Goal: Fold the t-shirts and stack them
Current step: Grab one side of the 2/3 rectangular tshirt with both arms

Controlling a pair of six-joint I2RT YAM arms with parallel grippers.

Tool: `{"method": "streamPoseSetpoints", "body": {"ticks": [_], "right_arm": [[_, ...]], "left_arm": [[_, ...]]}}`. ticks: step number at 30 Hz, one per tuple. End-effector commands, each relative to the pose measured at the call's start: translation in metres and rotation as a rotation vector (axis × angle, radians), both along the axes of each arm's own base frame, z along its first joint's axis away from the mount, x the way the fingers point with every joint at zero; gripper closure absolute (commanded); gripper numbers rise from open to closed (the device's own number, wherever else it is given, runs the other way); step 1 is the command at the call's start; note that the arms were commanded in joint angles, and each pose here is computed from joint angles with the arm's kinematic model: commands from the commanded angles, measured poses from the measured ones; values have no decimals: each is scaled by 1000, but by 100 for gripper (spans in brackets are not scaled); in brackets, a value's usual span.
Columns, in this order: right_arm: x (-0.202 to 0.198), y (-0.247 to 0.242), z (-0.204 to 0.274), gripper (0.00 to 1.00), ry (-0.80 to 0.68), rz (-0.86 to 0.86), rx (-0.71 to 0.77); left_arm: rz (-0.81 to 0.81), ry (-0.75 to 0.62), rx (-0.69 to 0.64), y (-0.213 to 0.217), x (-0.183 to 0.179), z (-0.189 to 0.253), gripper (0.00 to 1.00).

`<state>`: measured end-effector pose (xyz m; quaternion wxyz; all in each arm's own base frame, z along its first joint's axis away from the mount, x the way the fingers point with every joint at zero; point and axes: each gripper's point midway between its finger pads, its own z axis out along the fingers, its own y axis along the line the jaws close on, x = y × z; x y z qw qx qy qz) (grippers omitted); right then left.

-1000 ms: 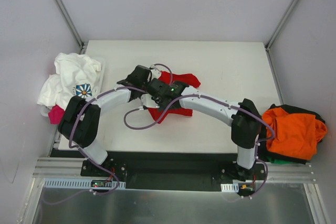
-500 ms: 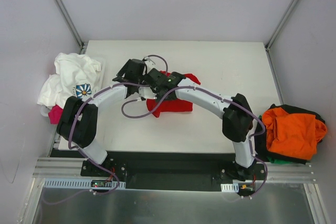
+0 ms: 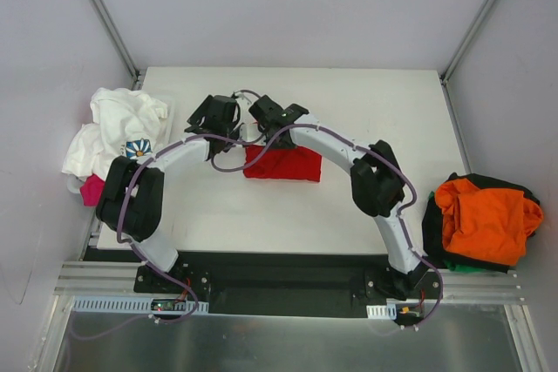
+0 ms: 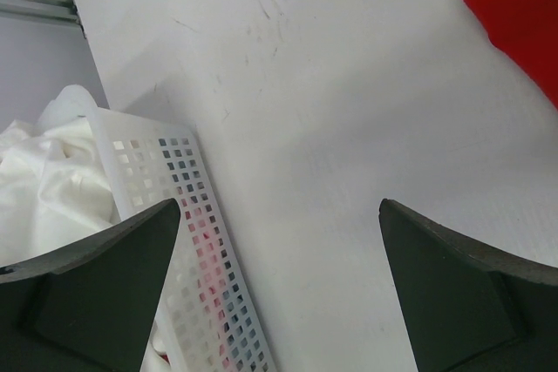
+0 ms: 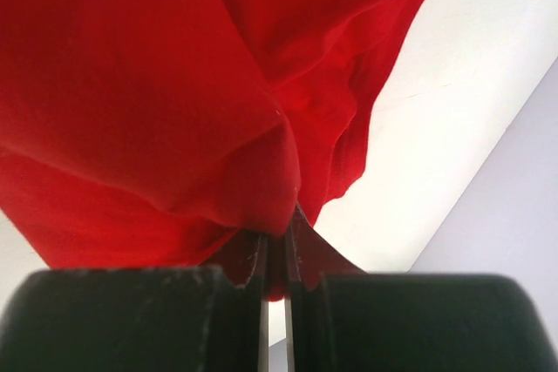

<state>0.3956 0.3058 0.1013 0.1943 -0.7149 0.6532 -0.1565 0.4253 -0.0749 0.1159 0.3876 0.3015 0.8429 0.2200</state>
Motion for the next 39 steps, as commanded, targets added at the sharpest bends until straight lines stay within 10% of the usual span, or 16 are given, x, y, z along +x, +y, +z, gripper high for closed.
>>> {"method": "streamPoseSetpoints", "body": {"ticks": [1,32,39], "right_arm": [[23,9,16,99,-48,9,52],[72,-10,62,98,-261,-114,133],[80,-17,62,78,-287,-139,129]], "left_arm": [[12,-62,-6,0,15,18,1],[145,-137,17,49,43,43,1],[207,-140,36,80,58,43,1]]}}
